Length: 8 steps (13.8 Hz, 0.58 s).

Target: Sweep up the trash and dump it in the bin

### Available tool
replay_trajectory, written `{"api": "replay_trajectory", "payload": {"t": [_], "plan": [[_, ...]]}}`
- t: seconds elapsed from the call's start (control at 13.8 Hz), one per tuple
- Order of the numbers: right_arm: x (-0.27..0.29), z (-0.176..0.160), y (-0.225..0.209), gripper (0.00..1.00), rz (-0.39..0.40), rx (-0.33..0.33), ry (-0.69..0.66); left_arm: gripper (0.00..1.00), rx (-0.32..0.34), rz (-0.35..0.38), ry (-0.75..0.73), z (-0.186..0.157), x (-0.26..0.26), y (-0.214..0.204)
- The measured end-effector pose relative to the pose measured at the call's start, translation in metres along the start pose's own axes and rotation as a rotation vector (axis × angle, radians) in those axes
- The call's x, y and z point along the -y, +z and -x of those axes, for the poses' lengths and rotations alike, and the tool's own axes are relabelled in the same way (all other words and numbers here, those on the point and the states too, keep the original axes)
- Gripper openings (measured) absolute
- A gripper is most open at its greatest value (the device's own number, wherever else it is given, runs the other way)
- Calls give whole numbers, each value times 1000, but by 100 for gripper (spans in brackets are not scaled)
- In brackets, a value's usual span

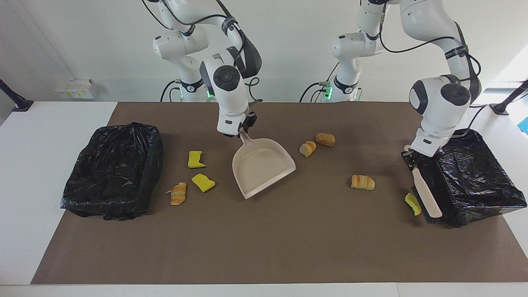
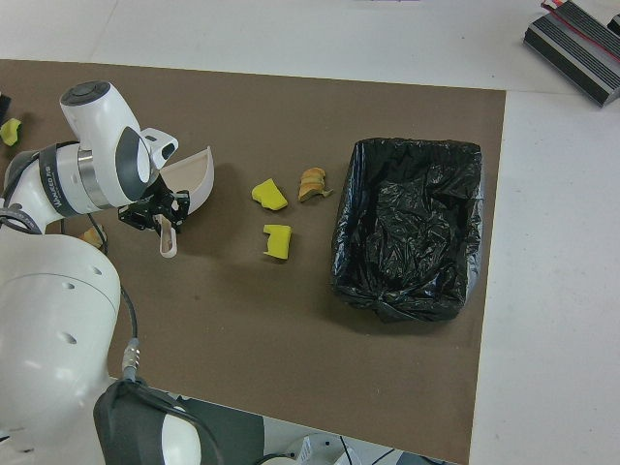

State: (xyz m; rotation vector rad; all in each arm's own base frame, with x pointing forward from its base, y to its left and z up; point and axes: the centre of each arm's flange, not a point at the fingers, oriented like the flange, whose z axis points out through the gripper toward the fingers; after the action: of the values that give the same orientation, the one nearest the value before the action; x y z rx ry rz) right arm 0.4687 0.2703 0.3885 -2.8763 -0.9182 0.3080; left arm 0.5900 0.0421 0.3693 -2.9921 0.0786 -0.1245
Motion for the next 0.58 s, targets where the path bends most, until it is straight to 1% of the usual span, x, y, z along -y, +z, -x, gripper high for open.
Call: {"api": "replay_trajectory", "payload": {"t": [0.07,0.22,0.36,0.51,0.58], "plan": [[12,11,12,31,10,-11,-61,26,9,3,4,-2,-3,8],[38,32,27,31,26,-17,-143,26,28,9,33,-2,-20,11],[55,51,27,31,35,-16,-204,26,72,17,58,0,-67,4],[52,72,23,31,38,-24,-277,26,127,15,59,11,-129,-8],[48,81,24,31,38,-23,-305,26,143,9,63,17,-160,-16]]}}
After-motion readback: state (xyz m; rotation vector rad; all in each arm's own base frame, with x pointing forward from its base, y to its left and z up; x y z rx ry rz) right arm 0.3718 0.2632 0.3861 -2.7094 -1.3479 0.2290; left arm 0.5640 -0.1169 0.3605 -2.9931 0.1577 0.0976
